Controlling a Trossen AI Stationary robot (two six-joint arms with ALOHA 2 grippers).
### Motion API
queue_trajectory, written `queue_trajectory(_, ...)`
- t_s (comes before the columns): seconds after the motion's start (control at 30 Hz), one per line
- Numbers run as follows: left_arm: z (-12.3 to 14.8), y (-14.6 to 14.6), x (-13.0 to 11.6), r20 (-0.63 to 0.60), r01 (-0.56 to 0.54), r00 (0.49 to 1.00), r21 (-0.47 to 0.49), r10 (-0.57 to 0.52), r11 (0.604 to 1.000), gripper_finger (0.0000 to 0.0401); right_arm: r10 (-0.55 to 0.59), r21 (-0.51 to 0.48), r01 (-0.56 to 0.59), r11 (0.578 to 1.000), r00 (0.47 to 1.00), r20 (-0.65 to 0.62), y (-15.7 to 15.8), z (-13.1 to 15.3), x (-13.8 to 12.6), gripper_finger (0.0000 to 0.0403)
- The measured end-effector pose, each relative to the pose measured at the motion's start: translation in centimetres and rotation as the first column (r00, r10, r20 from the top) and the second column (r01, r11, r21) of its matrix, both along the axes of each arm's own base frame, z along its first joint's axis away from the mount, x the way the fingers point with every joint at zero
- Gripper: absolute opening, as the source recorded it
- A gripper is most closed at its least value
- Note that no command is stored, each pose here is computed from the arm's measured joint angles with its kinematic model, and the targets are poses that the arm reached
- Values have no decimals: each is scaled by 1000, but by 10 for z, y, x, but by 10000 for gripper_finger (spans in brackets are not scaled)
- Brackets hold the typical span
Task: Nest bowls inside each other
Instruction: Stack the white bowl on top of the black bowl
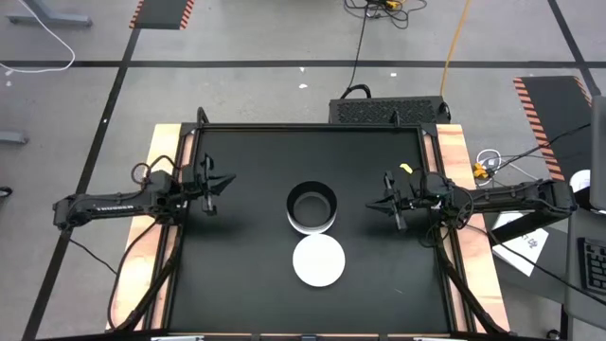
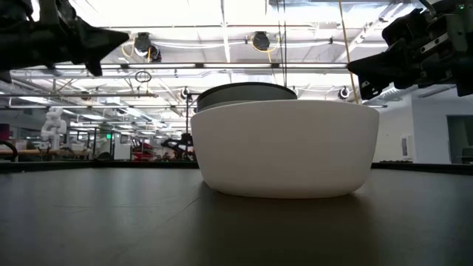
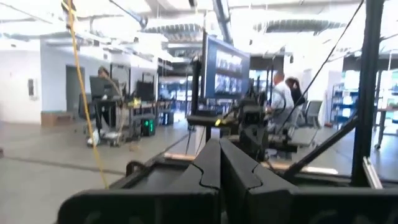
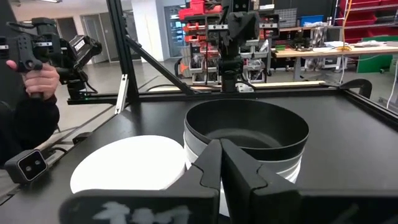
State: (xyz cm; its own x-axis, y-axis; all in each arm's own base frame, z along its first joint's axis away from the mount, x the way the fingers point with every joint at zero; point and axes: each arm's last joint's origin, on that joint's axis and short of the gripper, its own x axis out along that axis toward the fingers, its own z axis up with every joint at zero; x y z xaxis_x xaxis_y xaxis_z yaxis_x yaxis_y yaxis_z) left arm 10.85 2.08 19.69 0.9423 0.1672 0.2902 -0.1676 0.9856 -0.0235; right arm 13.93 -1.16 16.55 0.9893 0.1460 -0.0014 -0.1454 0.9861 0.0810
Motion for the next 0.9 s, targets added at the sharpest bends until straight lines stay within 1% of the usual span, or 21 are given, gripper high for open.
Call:
queue_trajectory(0.13,2,-1,-2,20,8,1000,5,-8,1000,3,0,0,0,1000,1000,0,0,0,0,0)
queue_trajectory(0.23,9,-1,-4,99,27,995,-8,-26,1000,5,0,0,0,1000,1000,0,0,0,0,0)
queue_trajectory(0.33,14,-2,-6,154,49,987,6,-49,999,2,0,0,0,1000,1000,3,0,0,0,0)
queue_trajectory(0.43,12,-2,-6,136,45,990,7,-45,999,4,0,0,0,1000,1000,3,0,0,0,0)
queue_trajectory(0.57,3,-1,-2,38,44,998,-10,-43,999,3,0,0,0,1000,1000,3,0,0,0,0)
queue_trajectory(0.67,-1,-1,-1,-11,43,999,-19,-43,999,3,0,0,0,1000,1000,3,0,0,0,0)
queue_trajectory(0.73,-2,-2,-1,-17,63,998,-12,-63,998,6,0,0,0,1000,1000,3,0,0,0,0)
queue_trajectory(0.83,2,-4,-1,11,106,994,38,-106,994,2,0,-6,0,1000,1000,3,0,0,0,0)
queue_trajectory(0.9,4,-4,-2,33,107,994,48,-109,993,2,-4,-8,4,1000,1000,2,0,0,0,0)
